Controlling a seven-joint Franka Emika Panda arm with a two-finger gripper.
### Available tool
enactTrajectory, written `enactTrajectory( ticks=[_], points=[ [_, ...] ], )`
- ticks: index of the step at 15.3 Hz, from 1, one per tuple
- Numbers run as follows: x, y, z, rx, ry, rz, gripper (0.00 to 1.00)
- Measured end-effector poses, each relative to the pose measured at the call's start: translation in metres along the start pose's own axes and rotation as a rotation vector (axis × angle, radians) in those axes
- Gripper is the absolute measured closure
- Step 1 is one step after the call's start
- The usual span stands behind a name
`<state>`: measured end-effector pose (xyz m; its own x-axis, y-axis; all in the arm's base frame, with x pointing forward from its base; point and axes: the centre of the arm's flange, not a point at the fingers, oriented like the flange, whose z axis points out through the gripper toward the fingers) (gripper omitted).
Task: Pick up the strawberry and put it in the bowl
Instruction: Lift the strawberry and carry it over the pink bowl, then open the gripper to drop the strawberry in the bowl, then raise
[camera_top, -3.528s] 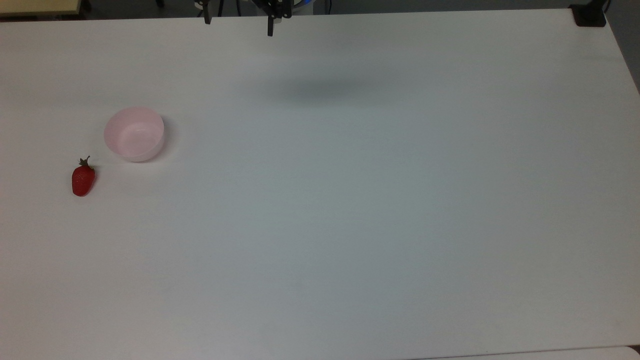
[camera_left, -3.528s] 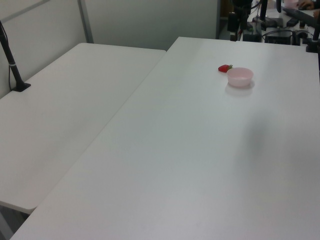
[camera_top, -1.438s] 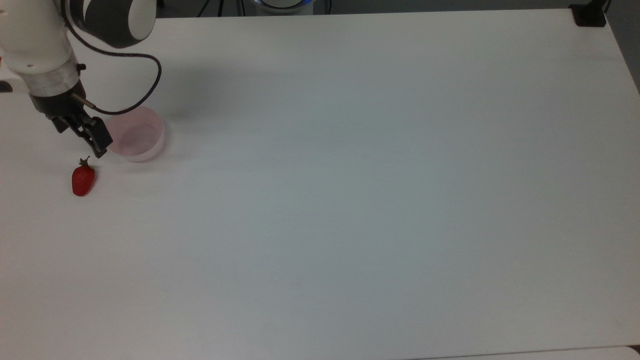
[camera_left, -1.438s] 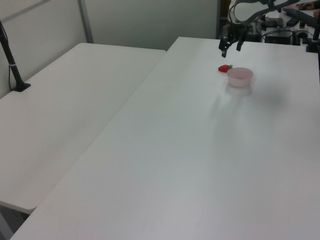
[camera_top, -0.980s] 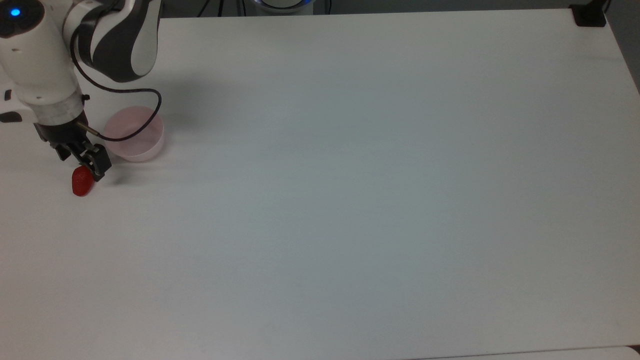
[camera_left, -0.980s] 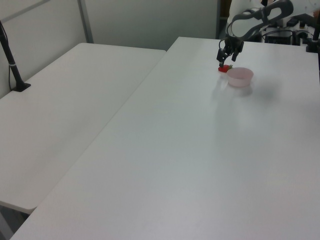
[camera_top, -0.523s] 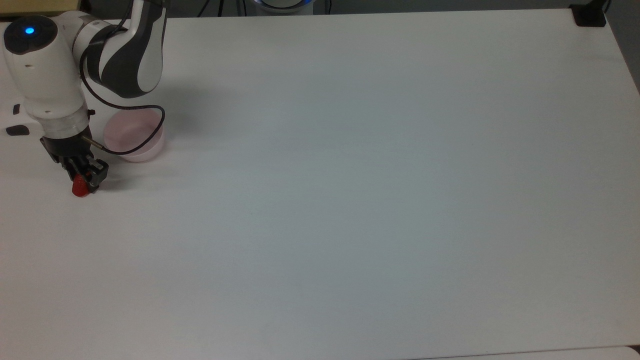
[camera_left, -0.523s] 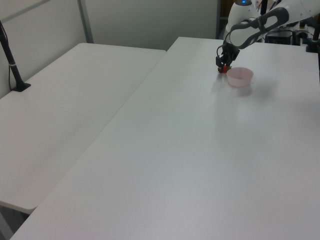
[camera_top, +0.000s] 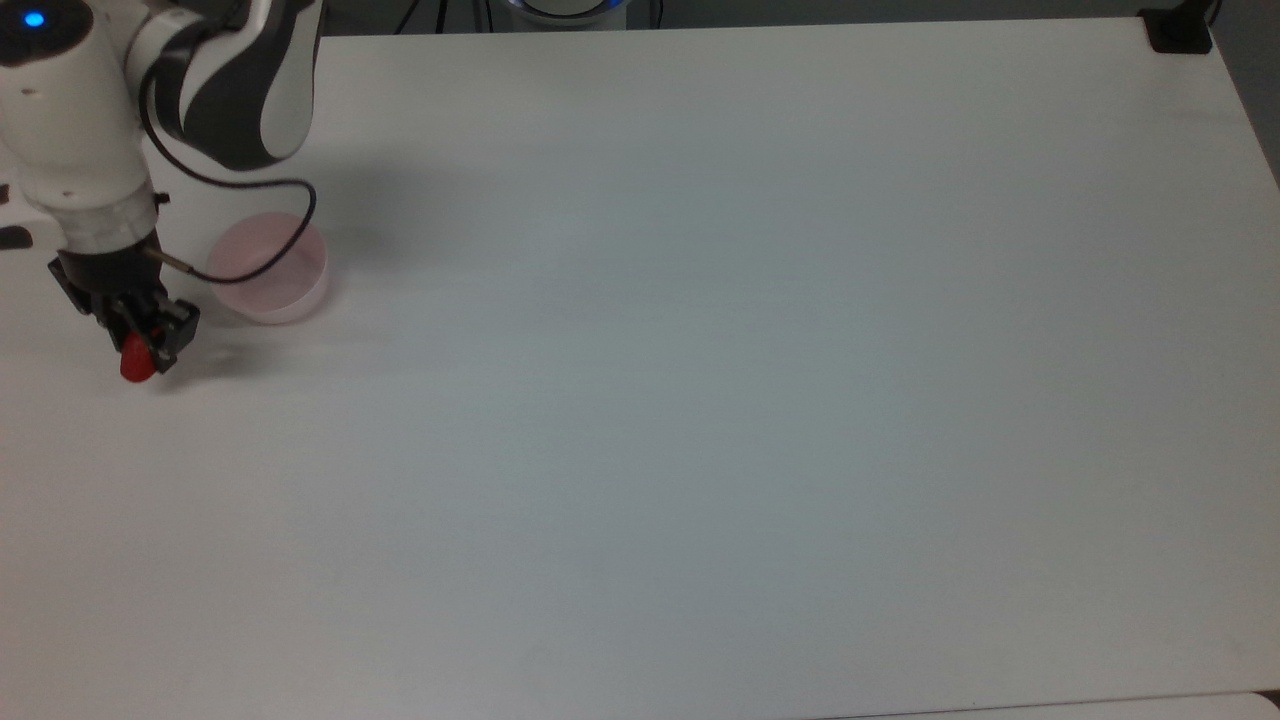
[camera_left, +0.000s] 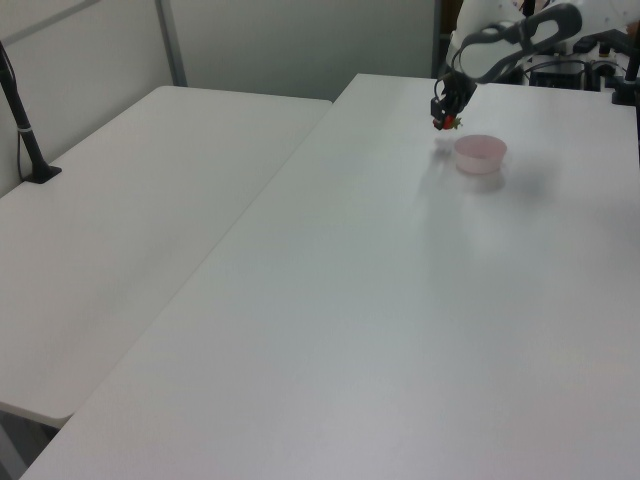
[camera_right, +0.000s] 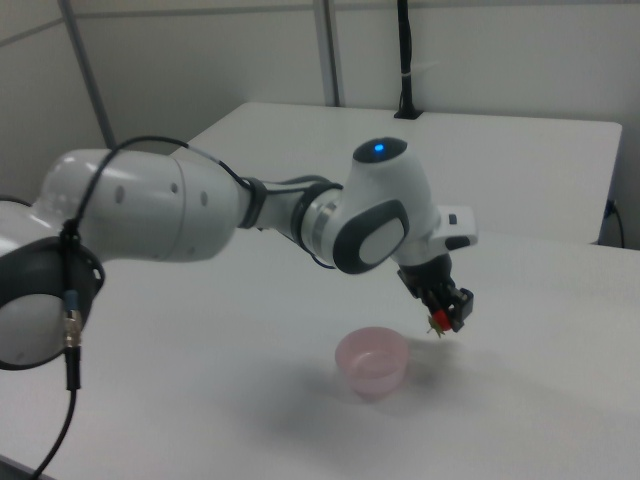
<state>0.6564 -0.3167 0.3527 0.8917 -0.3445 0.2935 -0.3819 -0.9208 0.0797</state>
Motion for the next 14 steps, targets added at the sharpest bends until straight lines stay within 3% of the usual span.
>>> enactTrajectory(
  ticks=[5, 7, 9, 11, 14],
  points=[
    [-0.037, -0.005, -0.052, 0.02, -0.087, -0.164, 0.56],
    [-0.068, -0.015, -0.057, 0.035, -0.127, -0.199, 0.56],
    [-0.082, -0.021, -0.05, 0.043, -0.156, -0.213, 0.56],
    [-0.089, -0.024, -0.044, 0.047, -0.173, -0.217, 0.48],
    [-0.088, -0.032, -0.048, 0.049, -0.166, -0.228, 0.16]
  ],
)
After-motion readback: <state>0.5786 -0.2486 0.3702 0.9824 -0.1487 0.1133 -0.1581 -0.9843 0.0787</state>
